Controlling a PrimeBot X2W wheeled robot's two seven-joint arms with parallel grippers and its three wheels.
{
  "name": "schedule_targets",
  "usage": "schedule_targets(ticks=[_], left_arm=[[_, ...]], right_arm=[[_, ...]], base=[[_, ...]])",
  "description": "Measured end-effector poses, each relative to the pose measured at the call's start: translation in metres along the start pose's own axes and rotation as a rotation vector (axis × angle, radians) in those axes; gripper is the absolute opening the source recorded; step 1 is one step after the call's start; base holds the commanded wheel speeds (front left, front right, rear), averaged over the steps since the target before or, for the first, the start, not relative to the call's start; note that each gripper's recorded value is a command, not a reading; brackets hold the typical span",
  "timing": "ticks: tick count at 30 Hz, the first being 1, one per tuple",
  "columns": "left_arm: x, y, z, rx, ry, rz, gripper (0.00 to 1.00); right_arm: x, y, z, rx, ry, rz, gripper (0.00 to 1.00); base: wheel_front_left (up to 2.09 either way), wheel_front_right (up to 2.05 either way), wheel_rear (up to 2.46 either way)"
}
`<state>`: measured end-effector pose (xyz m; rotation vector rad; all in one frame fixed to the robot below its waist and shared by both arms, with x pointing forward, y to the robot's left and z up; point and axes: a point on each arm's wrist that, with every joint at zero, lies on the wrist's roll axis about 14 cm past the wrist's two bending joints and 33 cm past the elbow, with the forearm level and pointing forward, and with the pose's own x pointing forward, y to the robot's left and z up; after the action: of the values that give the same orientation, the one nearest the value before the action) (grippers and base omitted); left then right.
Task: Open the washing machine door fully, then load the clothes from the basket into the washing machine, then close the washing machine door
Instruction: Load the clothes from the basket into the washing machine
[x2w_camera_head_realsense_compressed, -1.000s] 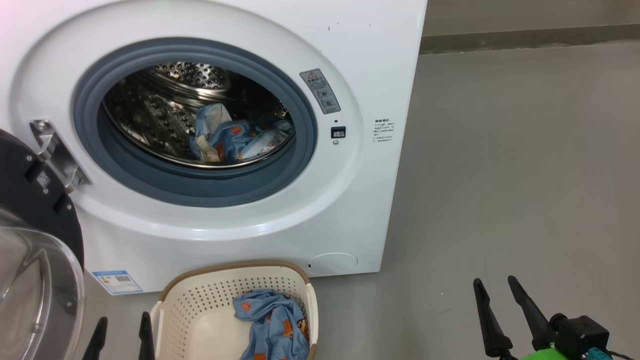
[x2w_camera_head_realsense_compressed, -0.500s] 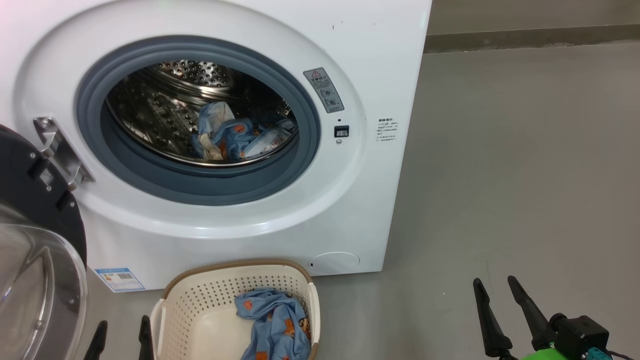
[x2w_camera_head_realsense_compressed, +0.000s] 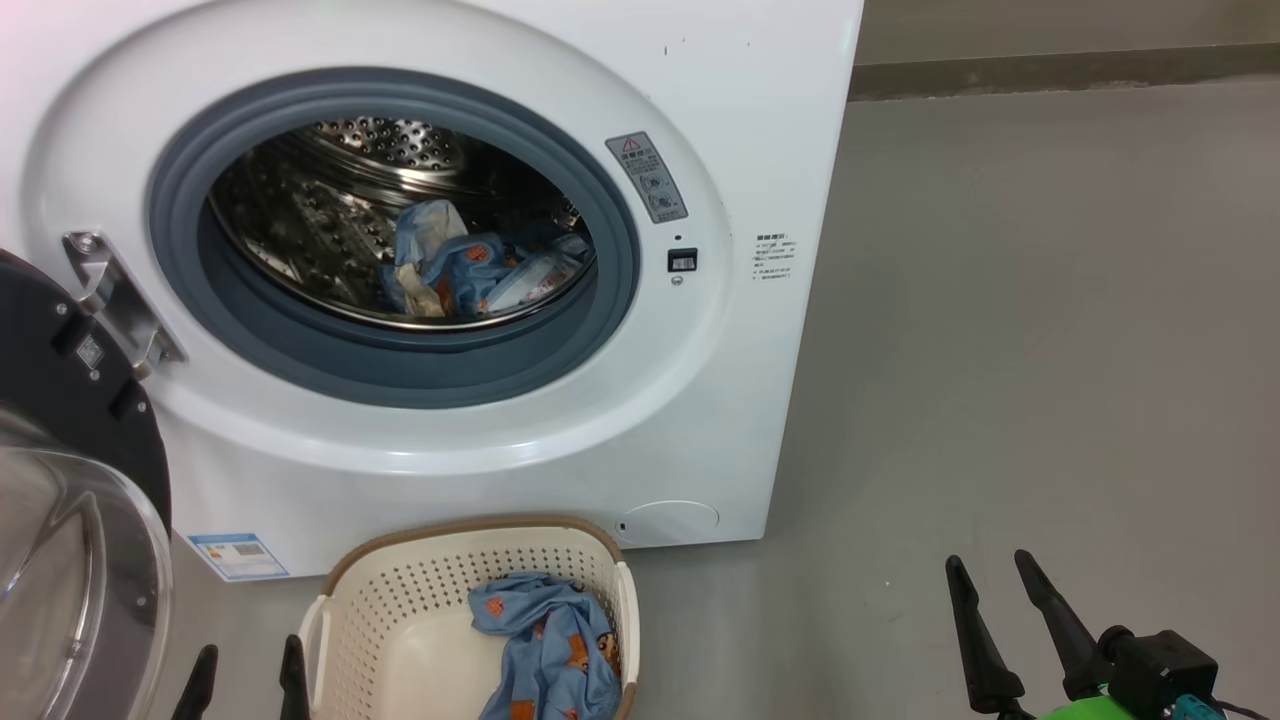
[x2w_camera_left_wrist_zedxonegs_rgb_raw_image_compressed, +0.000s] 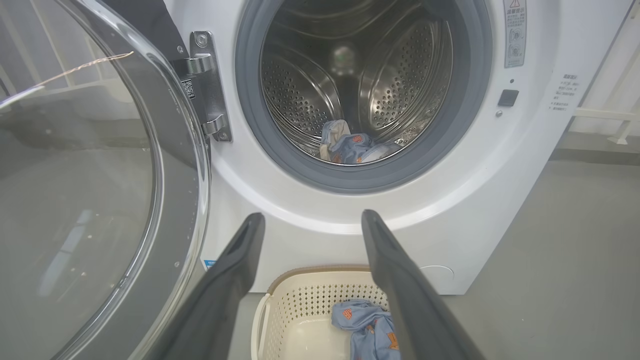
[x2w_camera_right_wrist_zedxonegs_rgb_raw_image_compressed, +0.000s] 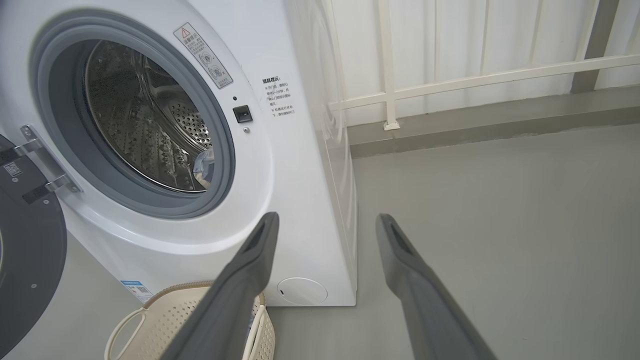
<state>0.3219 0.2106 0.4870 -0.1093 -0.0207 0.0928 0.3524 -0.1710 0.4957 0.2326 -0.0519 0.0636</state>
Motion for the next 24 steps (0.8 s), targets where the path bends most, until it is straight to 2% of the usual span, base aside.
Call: schedule_targets(ticks=[24], left_arm=[[0.009,-0.005,-0.016,0.014,0.053,-0.027,1.0]], right_arm=[[0.005,-0.004,-0.017,-0.005,0.052,-0.01,1.0]], base=[[0.0,0.0,0.0]])
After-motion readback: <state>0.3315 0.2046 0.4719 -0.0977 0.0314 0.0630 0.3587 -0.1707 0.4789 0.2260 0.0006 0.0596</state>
